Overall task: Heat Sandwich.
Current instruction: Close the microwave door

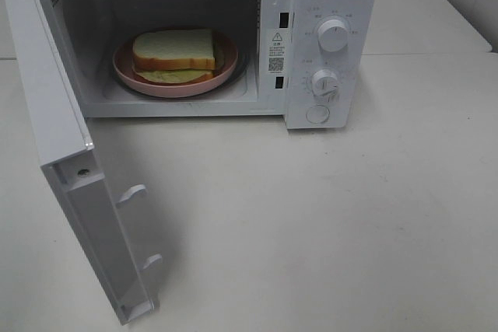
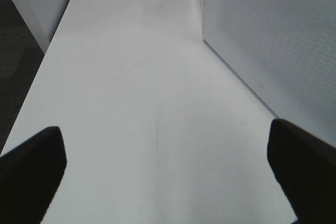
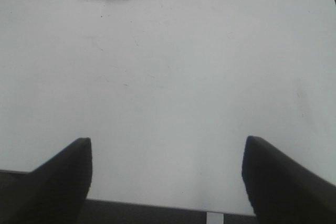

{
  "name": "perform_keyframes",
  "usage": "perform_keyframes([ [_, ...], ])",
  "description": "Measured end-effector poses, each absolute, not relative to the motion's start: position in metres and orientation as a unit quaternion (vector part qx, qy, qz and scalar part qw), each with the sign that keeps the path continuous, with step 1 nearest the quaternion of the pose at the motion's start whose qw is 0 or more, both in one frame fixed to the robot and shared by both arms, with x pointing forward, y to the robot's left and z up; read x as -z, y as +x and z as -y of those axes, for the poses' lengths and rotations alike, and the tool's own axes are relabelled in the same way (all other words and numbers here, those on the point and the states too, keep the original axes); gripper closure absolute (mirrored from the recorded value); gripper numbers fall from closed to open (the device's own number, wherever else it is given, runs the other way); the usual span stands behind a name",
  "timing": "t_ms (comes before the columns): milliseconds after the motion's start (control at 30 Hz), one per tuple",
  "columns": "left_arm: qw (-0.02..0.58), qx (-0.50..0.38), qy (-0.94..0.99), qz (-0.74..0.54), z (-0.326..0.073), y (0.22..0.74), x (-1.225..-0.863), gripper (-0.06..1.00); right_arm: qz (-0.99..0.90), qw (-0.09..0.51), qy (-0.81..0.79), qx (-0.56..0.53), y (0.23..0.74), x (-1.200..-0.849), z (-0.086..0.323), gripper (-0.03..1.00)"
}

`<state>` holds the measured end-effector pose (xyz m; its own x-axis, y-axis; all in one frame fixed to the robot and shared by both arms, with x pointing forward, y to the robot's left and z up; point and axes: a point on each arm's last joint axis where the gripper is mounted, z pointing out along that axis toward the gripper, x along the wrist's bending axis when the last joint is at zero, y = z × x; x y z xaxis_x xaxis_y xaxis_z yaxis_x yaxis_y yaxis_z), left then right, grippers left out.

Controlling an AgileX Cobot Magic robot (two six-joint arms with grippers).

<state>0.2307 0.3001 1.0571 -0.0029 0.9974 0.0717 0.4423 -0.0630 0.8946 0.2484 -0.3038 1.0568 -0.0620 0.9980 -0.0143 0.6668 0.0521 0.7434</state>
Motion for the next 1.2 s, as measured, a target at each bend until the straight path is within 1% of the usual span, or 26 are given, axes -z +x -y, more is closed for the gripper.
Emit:
perform_keyframes([
  [233, 0.351, -0.395, 0.613, -0.588, -0.3, 0.231, -1.057, -0.05, -0.646, 0.318, 0.618, -0.315, 0.246, -1.05, 0.304, 0.21],
  [367, 0.351, -0.395, 0.613, -0.588, -0.3, 0.231, -1.057, -0.05, -0.624, 0.348, 0.613, -0.336, 0.238, -1.048, 0.305, 0.21],
  [500, 0.351, -0.395, 0.613, -0.588, -0.3, 0.231, -1.057, -0.05, -0.616, 0.361, 0.607, -0.349, 0.232, -1.048, 0.305, 0.21],
  [1200, 0.347, -0.399, 0.612, -0.588, -0.301, 0.231, -1.057, -0.05, -0.616, 0.361, 0.606, -0.35, 0.232, -1.048, 0.305, 0.21],
])
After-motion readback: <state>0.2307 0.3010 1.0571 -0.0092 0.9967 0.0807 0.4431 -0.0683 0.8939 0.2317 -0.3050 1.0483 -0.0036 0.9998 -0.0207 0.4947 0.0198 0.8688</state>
